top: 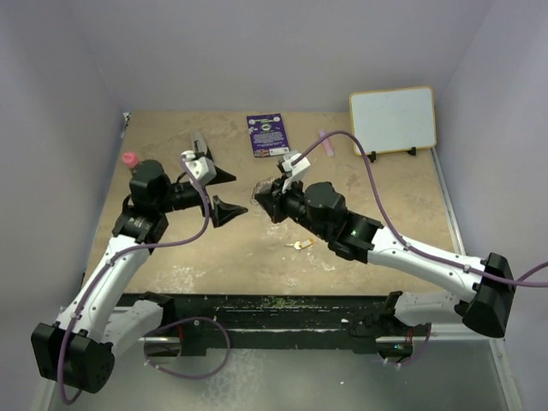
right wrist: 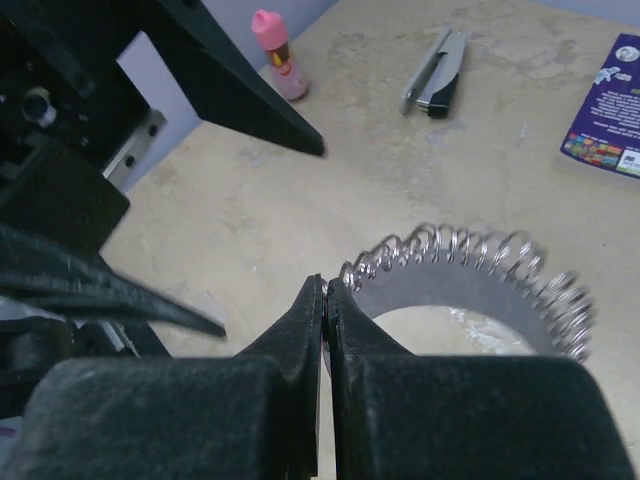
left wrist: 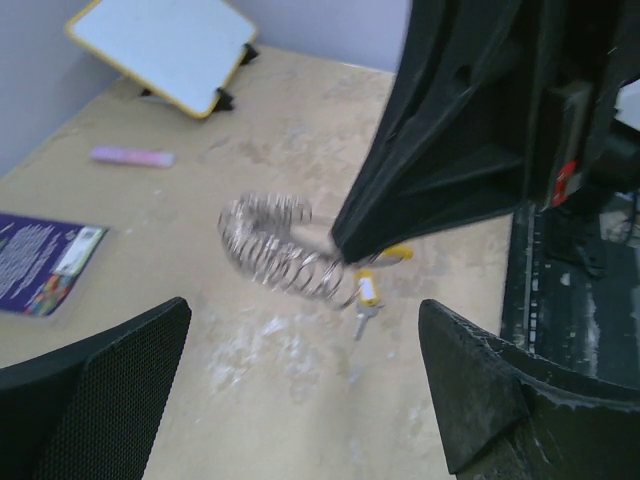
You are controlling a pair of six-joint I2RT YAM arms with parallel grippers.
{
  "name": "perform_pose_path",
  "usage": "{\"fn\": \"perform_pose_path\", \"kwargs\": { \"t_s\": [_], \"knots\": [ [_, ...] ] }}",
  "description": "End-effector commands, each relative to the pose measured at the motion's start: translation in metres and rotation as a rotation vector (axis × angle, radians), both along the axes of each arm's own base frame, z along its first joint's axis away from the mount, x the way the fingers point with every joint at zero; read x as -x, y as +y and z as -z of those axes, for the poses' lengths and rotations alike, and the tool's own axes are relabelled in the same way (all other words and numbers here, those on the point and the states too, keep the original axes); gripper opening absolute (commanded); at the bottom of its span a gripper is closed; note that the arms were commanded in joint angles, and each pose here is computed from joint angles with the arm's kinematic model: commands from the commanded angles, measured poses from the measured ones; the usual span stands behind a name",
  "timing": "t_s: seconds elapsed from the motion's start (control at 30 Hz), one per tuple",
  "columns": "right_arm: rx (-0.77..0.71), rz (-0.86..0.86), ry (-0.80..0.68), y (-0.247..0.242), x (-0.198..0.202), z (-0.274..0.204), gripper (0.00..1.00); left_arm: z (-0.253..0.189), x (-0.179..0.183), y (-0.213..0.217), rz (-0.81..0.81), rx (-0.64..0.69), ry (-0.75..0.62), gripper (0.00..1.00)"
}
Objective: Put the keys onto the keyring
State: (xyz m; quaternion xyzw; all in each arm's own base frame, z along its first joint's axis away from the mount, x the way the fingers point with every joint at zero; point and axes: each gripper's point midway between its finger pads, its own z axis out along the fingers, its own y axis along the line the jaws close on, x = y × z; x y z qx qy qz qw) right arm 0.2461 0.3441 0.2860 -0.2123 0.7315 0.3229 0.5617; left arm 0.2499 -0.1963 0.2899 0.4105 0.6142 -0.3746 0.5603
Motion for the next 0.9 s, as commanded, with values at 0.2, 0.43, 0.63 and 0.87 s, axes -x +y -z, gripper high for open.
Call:
{"fn": "perform_pose_path", "kwargs": {
  "t_s": [0.2,0.43,0.63,0.87],
  "knots": [
    [-0.066,0.098,0.007,0.014,0.007,-0.03,0.0,-0.016,0.014,-0.034,0.041,0.046,-0.033,0.98],
    [-0.082,0.089,0.015,0.019,0.016,-0.039,0.0,-0.01,0.039,-0.033,0.131,0.017,-0.004,0.98],
    [-0.112,0.043,0.001,0.028,0.032,-0.06,0.0,-0.011,0.049,-0.037,0.202,0.027,-0.029,0.98],
    [-0.162,0.01,-0.005,0.03,0.044,-0.071,0.0,-0.028,0.058,-0.039,0.244,0.085,-0.183,0.97]
  ]
}}
